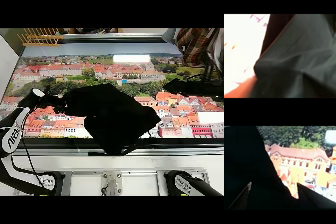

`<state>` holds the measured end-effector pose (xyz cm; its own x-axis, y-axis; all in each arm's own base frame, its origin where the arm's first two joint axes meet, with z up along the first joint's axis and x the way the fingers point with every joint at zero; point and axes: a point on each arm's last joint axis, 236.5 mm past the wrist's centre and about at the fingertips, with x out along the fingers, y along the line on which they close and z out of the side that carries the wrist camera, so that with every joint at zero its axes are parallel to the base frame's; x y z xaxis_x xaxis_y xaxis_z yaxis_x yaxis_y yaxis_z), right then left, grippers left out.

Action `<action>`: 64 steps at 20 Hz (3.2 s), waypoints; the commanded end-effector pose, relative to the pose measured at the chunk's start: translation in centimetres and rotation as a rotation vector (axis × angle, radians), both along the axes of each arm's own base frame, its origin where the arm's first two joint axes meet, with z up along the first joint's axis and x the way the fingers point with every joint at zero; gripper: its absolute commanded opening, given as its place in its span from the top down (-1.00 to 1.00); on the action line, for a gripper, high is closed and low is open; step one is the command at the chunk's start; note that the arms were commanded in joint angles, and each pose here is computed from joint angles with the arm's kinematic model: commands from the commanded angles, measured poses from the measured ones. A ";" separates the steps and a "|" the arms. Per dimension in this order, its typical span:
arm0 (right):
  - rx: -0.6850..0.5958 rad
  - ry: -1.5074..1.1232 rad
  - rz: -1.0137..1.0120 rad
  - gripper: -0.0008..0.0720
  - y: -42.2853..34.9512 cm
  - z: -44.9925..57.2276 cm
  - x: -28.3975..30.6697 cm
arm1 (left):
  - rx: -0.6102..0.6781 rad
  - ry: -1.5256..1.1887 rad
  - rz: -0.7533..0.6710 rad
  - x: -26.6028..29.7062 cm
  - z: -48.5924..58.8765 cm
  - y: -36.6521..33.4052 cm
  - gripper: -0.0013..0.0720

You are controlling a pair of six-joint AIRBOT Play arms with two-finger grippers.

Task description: Fold the clothes and pants, and hang the long-sleeved shirts on hangers.

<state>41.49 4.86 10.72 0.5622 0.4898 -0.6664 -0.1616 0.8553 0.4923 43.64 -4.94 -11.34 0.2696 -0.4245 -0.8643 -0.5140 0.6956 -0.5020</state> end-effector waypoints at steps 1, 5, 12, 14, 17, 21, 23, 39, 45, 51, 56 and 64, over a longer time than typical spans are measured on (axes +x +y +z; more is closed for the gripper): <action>0.014 0.079 -0.016 -0.74 0.1 -5.0 3.2 | 0.000 -0.094 -0.013 2.4 1.8 0.0 0.93; 0.034 0.201 0.044 -0.74 2.0 -11.0 6.0 | 0.040 -0.204 -0.084 4.6 5.7 0.3 0.94; 0.034 0.348 0.235 -0.75 10.4 -19.3 6.8 | 0.048 -0.221 -0.132 4.7 6.4 0.1 0.94; 0.025 0.350 0.285 -0.75 12.8 -19.9 6.5 | 0.060 -0.217 -0.138 4.6 6.3 0.3 0.94; 0.008 0.332 0.343 -0.75 15.2 -20.0 6.1 | 0.060 -0.217 -0.138 4.6 6.3 0.3 0.94; -0.016 0.288 0.399 0.39 16.0 -19.7 6.1 | 0.059 -0.218 -0.138 4.6 6.4 0.3 0.94; -0.017 0.254 0.394 0.93 15.9 -18.3 6.9 | 0.063 -0.237 -0.141 4.9 7.3 0.3 0.94; -0.086 -0.663 0.306 0.93 13.0 28.4 -6.6 | 0.331 -1.524 -0.101 -11.9 65.0 -2.0 0.94; -0.065 -0.516 0.263 0.93 14.2 27.0 -11.7 | 0.340 -1.593 -0.077 -15.4 66.7 -2.2 0.94; -0.174 -0.180 0.188 0.93 15.8 15.0 -9.3 | 0.270 -1.282 -0.042 -2.6 54.0 0.2 0.94; -0.273 -0.042 -0.015 0.93 13.5 5.7 0.4 | 0.198 -0.966 -0.069 10.5 37.0 -0.9 0.94; -0.056 -0.182 -0.283 -0.80 6.1 7.3 10.6 | 0.153 -0.805 -0.205 15.0 31.0 -2.5 -1.00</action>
<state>50.23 14.46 16.11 0.7233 0.2859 -0.6286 -0.0448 0.9278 0.3704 58.71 -8.06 20.88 0.8067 -0.4013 -0.4339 0.1099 0.8232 -0.5570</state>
